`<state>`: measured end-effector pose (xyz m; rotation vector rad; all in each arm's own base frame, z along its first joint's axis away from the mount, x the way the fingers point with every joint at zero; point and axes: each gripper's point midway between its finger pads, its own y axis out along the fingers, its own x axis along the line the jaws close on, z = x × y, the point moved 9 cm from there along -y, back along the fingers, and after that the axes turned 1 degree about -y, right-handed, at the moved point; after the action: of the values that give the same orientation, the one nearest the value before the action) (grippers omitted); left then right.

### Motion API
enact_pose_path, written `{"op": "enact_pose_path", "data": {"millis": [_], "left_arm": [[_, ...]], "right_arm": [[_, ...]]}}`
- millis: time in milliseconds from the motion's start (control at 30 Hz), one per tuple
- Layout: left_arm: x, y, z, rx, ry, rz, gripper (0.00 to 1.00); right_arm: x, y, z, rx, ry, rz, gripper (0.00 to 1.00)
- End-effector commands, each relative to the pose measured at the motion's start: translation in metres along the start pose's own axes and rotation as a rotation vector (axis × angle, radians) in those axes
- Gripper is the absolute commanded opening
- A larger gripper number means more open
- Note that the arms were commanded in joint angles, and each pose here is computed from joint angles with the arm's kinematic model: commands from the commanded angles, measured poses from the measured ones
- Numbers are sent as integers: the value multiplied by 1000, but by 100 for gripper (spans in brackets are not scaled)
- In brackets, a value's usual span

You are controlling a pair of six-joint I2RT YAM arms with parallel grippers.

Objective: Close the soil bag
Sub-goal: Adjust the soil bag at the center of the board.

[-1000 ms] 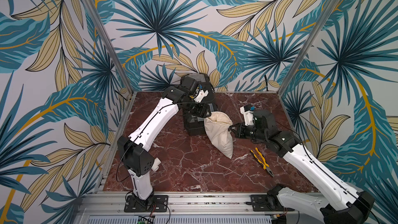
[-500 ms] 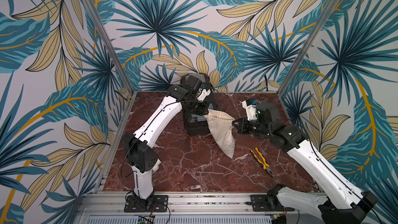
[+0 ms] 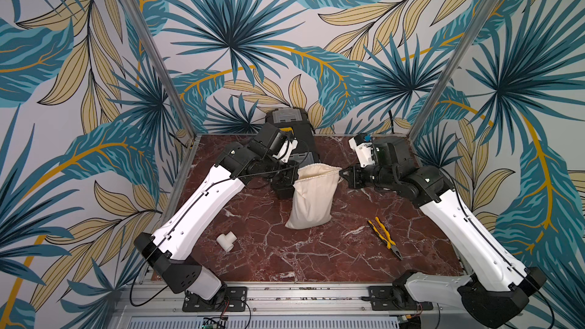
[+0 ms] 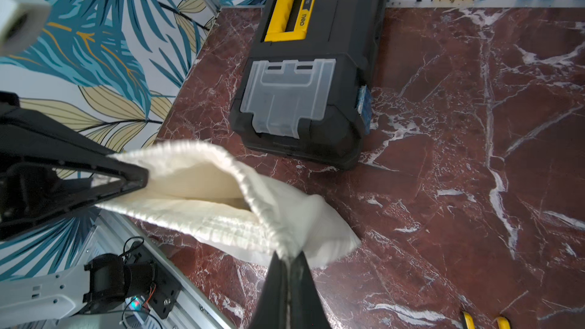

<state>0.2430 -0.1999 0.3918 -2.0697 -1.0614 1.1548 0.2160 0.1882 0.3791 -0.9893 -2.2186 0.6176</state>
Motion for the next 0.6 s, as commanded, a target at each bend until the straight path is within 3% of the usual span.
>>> {"op": "enact_pose_path", "data": {"millis": [0, 433, 567], "left_arm": [[6, -27, 9, -66, -81, -40, 0], [20, 2, 19, -38, -101, -70, 0], [19, 4, 15, -39, -96, -65, 0]], "right_arm": [[1, -2, -6, -13, -55, -15, 0], [-7, 37, -2, 59, -90, -89, 0], [-9, 38, -6, 53, -30, -139, 23]]}}
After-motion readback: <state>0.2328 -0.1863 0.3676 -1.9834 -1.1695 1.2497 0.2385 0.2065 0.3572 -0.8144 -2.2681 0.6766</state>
